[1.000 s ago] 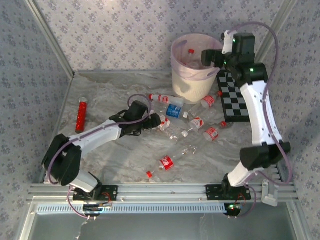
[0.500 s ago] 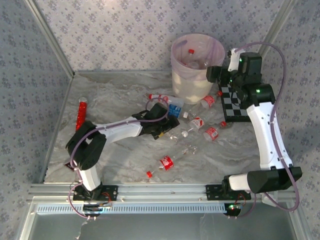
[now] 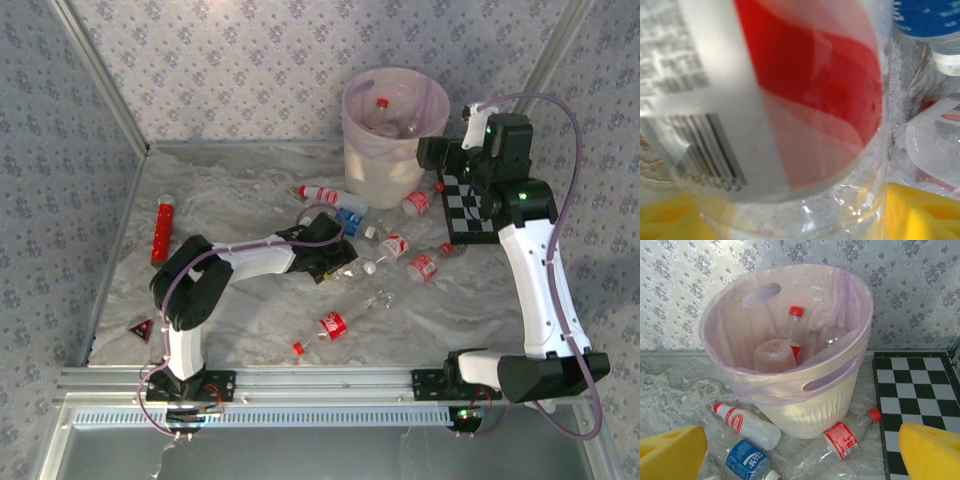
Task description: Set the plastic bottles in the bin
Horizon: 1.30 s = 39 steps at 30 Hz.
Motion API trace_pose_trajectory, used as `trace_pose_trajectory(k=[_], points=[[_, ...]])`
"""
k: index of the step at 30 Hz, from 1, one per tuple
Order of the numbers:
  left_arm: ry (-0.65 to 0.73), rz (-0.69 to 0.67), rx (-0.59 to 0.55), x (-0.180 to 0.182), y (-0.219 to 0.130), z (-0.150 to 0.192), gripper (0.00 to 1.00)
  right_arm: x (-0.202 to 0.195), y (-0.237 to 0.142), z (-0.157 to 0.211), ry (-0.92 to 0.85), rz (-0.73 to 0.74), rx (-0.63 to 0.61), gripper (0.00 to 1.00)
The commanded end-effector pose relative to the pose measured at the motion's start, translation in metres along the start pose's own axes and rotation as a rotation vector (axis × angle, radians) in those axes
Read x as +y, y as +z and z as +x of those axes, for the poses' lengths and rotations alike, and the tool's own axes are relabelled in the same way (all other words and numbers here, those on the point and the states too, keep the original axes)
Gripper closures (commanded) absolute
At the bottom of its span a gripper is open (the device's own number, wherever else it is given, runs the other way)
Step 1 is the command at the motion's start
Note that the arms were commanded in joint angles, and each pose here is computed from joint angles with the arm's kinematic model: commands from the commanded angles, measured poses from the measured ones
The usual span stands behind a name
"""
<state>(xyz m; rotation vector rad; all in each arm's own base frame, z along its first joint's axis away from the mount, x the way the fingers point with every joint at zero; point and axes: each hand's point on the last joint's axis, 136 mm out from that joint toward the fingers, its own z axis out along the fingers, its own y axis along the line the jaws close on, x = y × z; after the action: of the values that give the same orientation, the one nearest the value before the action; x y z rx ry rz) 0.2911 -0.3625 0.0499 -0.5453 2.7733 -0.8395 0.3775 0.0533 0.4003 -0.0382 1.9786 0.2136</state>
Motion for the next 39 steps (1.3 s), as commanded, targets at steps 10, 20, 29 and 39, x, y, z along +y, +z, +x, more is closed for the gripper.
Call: trace_pose_trajectory(k=[10, 20, 29, 39], points=[[0.248, -0.007, -0.120, -0.021, -0.063, -0.020, 0.49, 0.039, -0.044, 0.014, 0.036, -0.188, -0.011, 0.00], [0.711, 0.102, -0.211, -0.032, -0.139, -0.045, 0.71, 0.076, -0.051, 0.047, 0.101, -0.384, 0.105, 0.04], [1.219, 0.242, -0.208, -0.036, -0.165, -0.012, 0.92, 0.146, -0.007, 0.092, 0.157, -0.600, 0.296, 0.26], [1.302, 0.331, -0.186, -0.043, -0.179, 0.003, 0.91, 0.181, 0.027, 0.113, 0.181, -0.655, 0.342, 0.09]])
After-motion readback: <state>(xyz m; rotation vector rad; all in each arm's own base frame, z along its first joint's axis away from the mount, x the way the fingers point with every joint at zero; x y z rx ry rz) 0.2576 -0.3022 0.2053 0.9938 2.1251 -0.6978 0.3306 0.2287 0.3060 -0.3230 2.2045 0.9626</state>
